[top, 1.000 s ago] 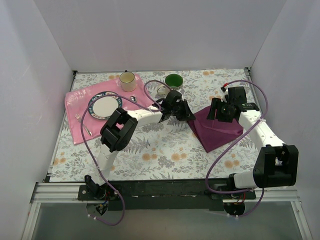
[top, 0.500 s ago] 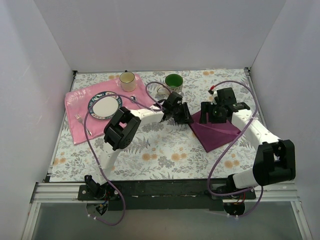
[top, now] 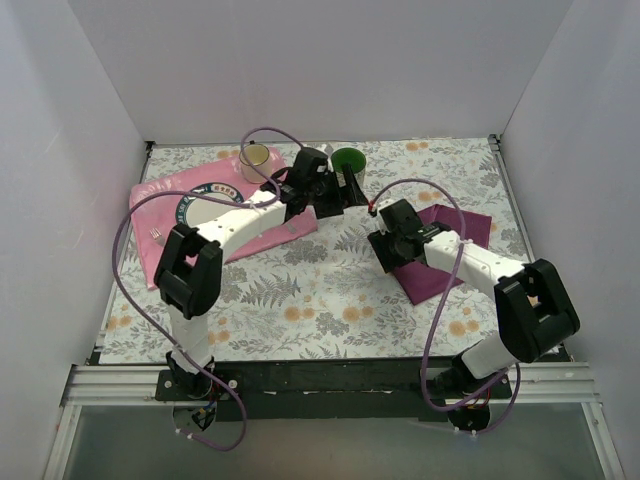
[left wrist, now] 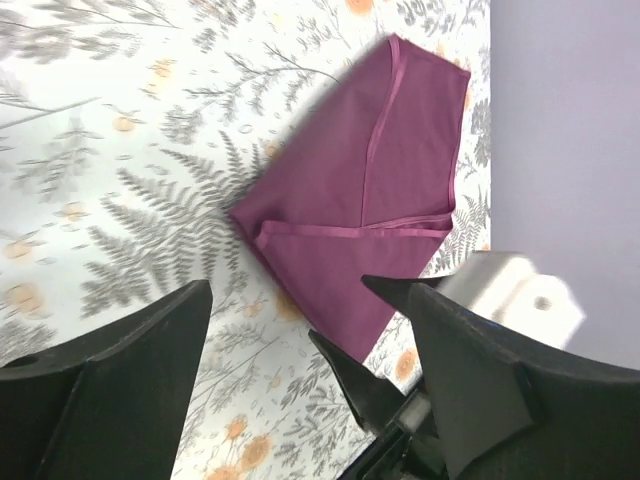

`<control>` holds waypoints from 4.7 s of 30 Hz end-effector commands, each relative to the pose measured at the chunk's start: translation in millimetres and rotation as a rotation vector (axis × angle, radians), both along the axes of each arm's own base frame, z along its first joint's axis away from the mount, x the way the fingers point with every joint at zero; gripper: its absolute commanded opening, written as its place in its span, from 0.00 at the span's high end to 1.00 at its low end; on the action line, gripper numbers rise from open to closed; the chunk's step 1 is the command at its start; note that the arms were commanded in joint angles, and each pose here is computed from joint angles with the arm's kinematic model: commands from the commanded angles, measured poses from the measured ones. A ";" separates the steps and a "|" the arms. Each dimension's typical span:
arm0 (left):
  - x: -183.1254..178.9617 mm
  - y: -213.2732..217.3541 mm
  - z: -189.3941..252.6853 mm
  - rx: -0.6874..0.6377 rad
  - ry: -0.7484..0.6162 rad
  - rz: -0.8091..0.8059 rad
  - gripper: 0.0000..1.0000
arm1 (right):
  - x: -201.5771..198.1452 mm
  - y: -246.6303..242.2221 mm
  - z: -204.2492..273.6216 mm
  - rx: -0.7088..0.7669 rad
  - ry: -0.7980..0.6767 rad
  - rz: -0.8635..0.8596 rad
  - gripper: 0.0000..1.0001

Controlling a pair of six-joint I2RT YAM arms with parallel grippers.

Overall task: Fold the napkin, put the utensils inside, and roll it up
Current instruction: Roll the napkin with the utensil

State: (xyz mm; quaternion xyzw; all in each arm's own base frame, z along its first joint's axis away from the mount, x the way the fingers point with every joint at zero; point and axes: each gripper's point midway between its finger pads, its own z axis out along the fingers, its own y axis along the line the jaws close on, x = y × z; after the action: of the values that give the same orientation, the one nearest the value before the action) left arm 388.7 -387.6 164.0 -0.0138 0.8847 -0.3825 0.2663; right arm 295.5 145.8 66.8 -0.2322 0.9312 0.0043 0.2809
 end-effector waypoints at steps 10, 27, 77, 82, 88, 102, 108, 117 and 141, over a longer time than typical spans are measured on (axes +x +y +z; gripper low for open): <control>-33.8 97.7 25.4 -0.017 -0.038 0.190 0.18 | -1.7 12.7 -27.8 -0.131 0.019 0.057 0.47; -61.6 112.7 -6.6 -0.030 0.050 0.188 0.18 | -2.5 -2.4 -55.4 -0.156 0.056 0.052 0.53; -72.3 40.4 -137.8 -0.117 0.507 0.280 0.40 | -33.4 113.3 -46.7 0.545 0.374 0.204 0.99; -81.1 53.7 -158.7 -0.084 0.542 0.350 0.61 | -29.9 113.7 -40.2 0.549 0.352 0.209 0.99; -80.8 55.9 -165.5 -0.079 0.533 0.352 0.86 | -28.0 106.5 -38.9 0.480 0.311 0.222 0.85; -84.7 44.9 -146.7 -0.070 0.577 0.281 1.00 | -32.4 91.6 -20.1 0.083 0.030 0.209 0.36; -87.6 42.5 -139.5 -0.082 0.601 0.275 1.00 | -39.0 95.1 -27.6 0.006 -0.077 0.198 0.35; -87.6 41.2 -128.5 -0.129 0.642 0.276 1.00 | -41.4 97.1 -43.1 -0.102 -0.194 0.183 0.42; -80.4 52.0 -121.5 -0.114 0.568 0.191 0.74 | -60.8 109.4 -76.5 -0.023 -0.053 0.218 0.99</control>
State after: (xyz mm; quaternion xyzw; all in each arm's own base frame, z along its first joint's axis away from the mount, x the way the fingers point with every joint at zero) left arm 302.2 -338.9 27.8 -0.2524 0.8906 -0.3780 0.0184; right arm 263.3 259.0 22.6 -0.3252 0.8617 -0.0428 0.3871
